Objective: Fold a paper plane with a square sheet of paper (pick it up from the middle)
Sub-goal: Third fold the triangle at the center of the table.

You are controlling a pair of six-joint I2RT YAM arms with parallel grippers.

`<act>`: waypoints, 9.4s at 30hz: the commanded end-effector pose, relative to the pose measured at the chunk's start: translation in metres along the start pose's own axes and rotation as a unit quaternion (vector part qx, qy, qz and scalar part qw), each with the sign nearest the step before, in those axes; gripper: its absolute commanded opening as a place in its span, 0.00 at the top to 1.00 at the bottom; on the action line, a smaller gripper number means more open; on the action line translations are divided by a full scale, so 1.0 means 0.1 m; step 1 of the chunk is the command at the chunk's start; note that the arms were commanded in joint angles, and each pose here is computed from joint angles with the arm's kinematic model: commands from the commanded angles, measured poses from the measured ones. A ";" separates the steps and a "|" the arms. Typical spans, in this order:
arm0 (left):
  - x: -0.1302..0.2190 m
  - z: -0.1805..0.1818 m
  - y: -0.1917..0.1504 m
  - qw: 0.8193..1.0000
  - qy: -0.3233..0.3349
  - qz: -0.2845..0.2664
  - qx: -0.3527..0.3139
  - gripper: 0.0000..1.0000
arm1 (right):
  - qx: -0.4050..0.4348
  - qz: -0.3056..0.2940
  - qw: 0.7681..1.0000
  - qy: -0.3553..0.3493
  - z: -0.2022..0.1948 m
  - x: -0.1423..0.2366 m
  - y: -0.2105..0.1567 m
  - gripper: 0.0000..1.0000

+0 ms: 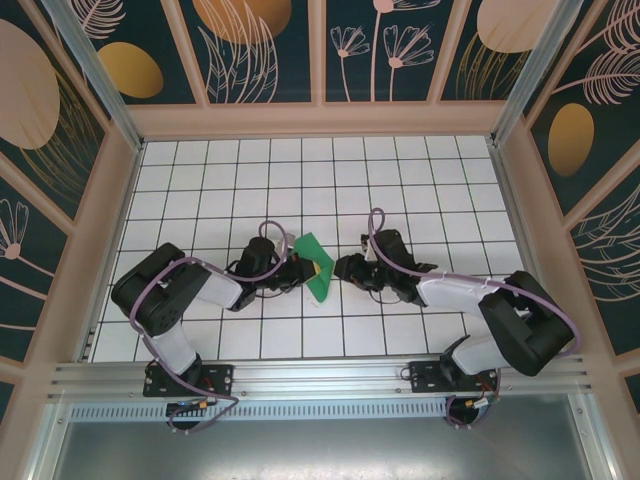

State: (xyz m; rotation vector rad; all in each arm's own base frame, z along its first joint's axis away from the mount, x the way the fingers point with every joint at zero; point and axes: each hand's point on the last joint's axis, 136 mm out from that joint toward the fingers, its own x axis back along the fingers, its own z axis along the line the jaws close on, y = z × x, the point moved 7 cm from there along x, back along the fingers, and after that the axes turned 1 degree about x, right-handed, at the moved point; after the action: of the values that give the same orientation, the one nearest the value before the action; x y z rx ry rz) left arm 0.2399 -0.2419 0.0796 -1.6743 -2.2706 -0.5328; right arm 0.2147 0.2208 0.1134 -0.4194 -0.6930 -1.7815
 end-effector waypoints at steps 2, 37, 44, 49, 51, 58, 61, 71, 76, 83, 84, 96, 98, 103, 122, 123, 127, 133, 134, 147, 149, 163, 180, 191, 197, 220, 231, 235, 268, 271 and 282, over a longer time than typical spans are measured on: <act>0.00 0.11 0.06 0.997 0.064 0.011 -0.041 0.97 | 0.023 0.010 1.000 -0.001 0.12 -0.07 0.03 0.65; 0.13 -0.01 0.42 0.967 0.192 -0.003 -0.168 0.97 | 0.033 0.043 0.998 -0.031 0.20 -0.45 0.04 0.80; 0.19 -0.03 0.49 0.963 0.200 -0.001 -0.181 0.98 | 0.038 0.046 0.998 -0.027 0.25 -0.49 0.08 0.79; 0.18 0.00 0.52 0.956 0.219 0.003 -0.193 0.98 | 0.042 0.051 0.998 -0.020 0.30 -0.53 0.09 0.78; 0.18 0.02 0.53 0.955 0.222 -0.001 -0.196 0.98 | 0.041 0.052 0.998 -0.022 0.28 -0.55 0.09 0.78; 0.14 0.10 0.56 0.953 0.228 0.002 -0.198 1.00 | 0.038 0.040 0.997 -0.053 0.24 -0.60 0.15 0.77; 0.14 0.12 0.57 0.952 0.231 0.004 -0.200 1.00 | 0.032 0.027 0.997 -0.060 0.23 -0.61 0.19 0.76; 0.16 0.12 0.63 0.946 0.236 0.009 -0.220 1.00 | 0.015 0.020 0.998 -0.064 0.21 -0.72 0.31 0.69; 0.13 0.20 0.63 0.943 0.246 0.018 -0.223 1.00 | 0.006 0.009 0.998 -0.060 0.20 -0.75 0.39 0.68; 0.14 0.18 0.66 0.942 0.244 0.014 -0.229 1.00 | -0.006 0.008 0.999 -0.041 0.19 -0.80 0.50 0.63; 0.14 0.18 0.65 0.942 0.245 0.015 -0.230 1.00 | -0.009 0.008 0.999 -0.037 0.18 -0.81 0.53 0.62; 0.12 0.18 0.63 0.945 0.238 0.025 -0.223 1.00 | -0.010 0.019 1.000 -0.011 0.22 -0.96 0.75 0.66; 0.12 0.17 0.63 0.946 0.234 0.027 -0.222 1.00 | -0.010 0.025 1.000 -0.007 0.22 -1.00 0.76 0.68; 0.11 0.14 0.61 0.950 0.221 0.031 -0.216 1.00 | -0.009 0.024 1.000 -0.005 0.22 -1.01 0.77 0.72; 0.10 -0.38 0.29 0.999 -0.013 0.002 -0.046 1.00 | 0.014 -0.007 0.999 -0.029 0.09 -0.29 0.58 0.62; 0.07 -0.42 0.25 0.999 -0.019 0.004 -0.042 1.00 | 0.013 -0.012 0.999 -0.033 0.06 -0.23 0.56 0.62; -0.01 -0.67 0.15 0.998 -0.067 -0.005 -0.016 1.00 | 0.011 -0.038 0.998 -0.048 -0.02 0.05 0.45 0.62; -0.05 -0.85 0.16 0.996 -0.091 -0.020 0.000 1.00 | 0.008 -0.058 0.996 -0.073 -0.17 0.33 0.30 0.61; -0.07 -0.83 0.16 0.996 -0.083 -0.021 0.000 1.00 | -0.001 -0.070 0.994 -0.083 -0.24 0.40 0.34 0.61; -0.19 -0.45 0.13 0.998 0.012 -0.009 -0.066 1.00 | 0.025 -0.028 0.999 -0.023 -0.06 0.35 0.26 0.70; -0.19 -0.42 0.12 0.997 0.020 -0.006 -0.076 1.00 | 0.031 -0.020 0.999 -0.024 -0.02 0.30 0.25 0.71; -0.15 -0.13 0.18 0.979 0.133 0.007 -0.157 1.00 | 0.034 0.016 0.999 -0.018 0.09 0.01 0.18 0.79; -0.11 0.04 0.23 0.967 0.175 0.008 -0.184 1.00 | 0.027 0.035 0.999 -0.021 0.18 -0.36 0.23 0.81; -0.05 0.12 0.26 0.962 0.194 0.011 -0.192 1.00 | 0.027 0.033 0.999 -0.026 0.22 -0.47 0.27 0.80; -0.05 0.12 0.26 0.961 0.195 0.013 -0.194 1.00 | 0.047 0.014 0.997 -0.061 0.30 -0.56 0.50 0.83; 0.02 0.05 0.32 0.959 0.197 0.002 -0.205 1.00 | 0.119 0.100 0.971 -0.182 0.01 -1.12 0.76 0.87; 0.01 0.06 0.41 0.951 0.212 0.009 -0.225 1.00 | 0.135 0.114 0.969 -0.175 0.03 -1.15 0.76 0.87; 0.02 0.07 0.42 0.948 0.222 0.009 -0.229 1.00 | 0.135 0.114 0.969 -0.170 0.06 -1.15 0.77 0.86; 0.12 0.20 0.28 0.955 0.219 0.005 -0.200 1.00 | 0.097 0.101 0.988 -0.066 0.34 -1.07 0.98 0.82; 0.12 0.20 0.28 0.954 0.221 0.008 -0.203 1.00 | 0.099 0.103 0.985 -0.099 0.24 -1.11 0.97 0.83; 0.13 0.16 0.31 0.950 0.228 0.005 -0.213 1.00 | 0.119 0.123 0.969 -0.176 0.00 -1.16 0.89 0.83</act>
State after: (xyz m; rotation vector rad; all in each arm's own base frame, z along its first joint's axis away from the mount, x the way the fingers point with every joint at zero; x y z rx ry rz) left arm 0.2634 -0.2175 0.0686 -1.5382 -1.9042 -1.2938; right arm 0.3397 0.2945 0.0772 -0.5682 -0.9807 -1.4383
